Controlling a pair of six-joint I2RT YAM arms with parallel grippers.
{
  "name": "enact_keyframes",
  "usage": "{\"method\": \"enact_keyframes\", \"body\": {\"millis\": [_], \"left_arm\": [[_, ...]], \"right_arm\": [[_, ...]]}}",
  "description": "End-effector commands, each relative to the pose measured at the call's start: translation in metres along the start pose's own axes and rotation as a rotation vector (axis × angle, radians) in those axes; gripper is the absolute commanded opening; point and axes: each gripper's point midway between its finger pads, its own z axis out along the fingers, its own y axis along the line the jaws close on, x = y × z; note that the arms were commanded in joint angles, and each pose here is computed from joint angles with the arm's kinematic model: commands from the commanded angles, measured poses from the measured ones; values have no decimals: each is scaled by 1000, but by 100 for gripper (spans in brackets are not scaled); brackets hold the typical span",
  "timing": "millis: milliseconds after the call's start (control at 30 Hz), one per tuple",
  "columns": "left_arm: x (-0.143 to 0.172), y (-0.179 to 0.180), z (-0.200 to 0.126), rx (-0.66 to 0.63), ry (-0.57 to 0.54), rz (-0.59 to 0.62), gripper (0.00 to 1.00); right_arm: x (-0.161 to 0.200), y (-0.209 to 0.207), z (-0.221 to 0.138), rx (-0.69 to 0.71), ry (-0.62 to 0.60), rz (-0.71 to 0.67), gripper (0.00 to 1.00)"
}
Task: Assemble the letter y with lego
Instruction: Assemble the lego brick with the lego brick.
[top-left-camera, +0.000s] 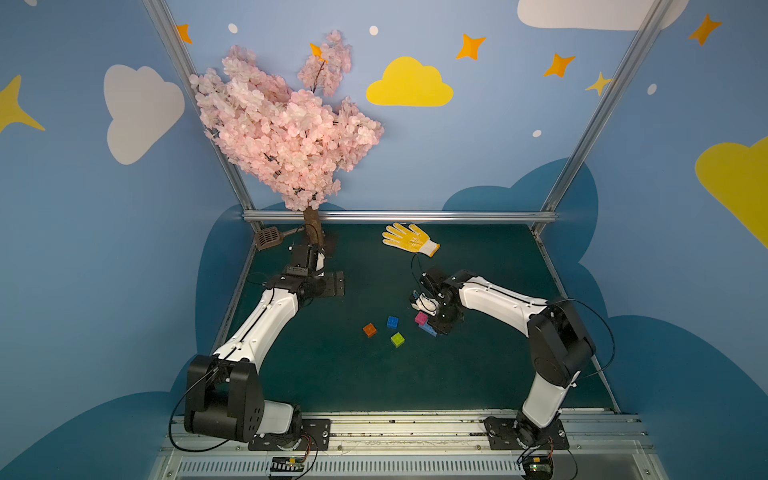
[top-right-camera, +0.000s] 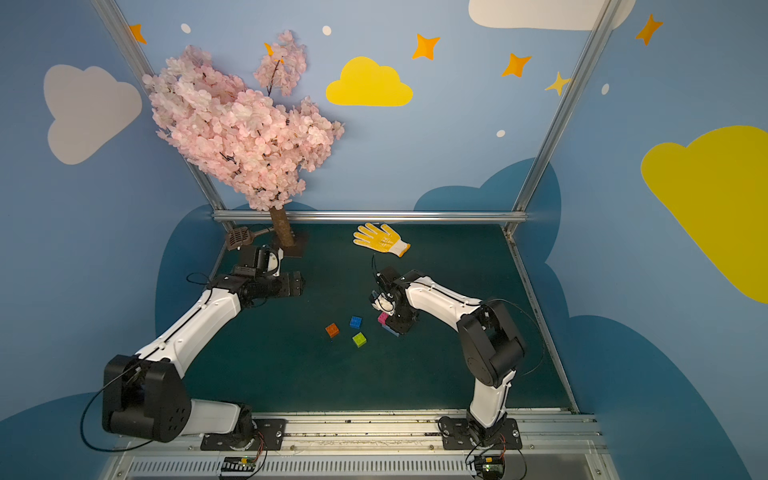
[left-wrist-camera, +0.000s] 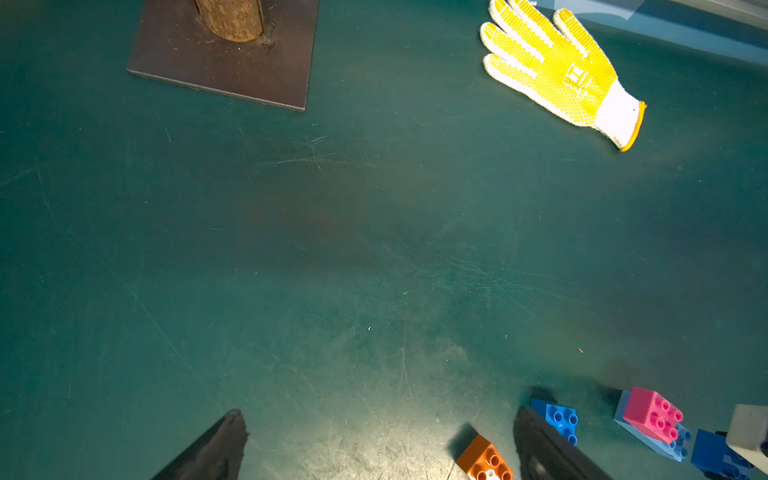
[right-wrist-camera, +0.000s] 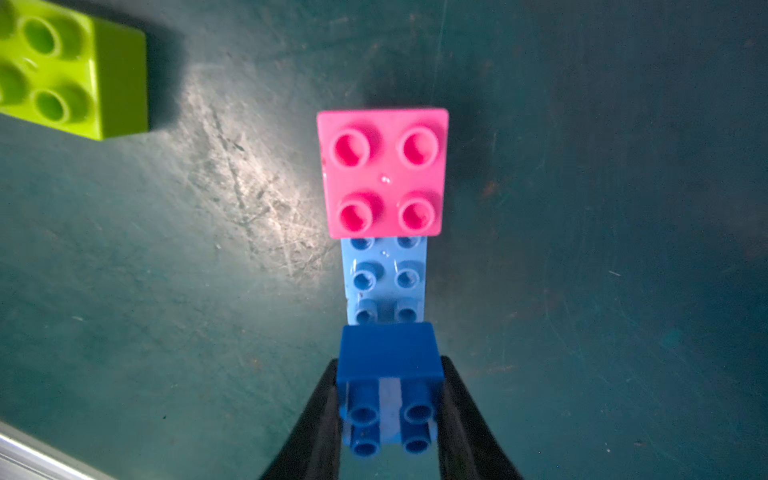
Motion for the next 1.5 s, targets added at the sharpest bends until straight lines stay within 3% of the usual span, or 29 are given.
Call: {"method": "enact_keyframes", "body": {"millis": [0, 1467], "left_arm": [[-5, 1, -3, -7, -6, -8, 100], [-6, 3, -3, -13, -4, -12, 100]], "right_arm": [[11, 4, 7, -6, 49, -6, 0], [14, 5, 39, -7, 164, -26, 0]]}}
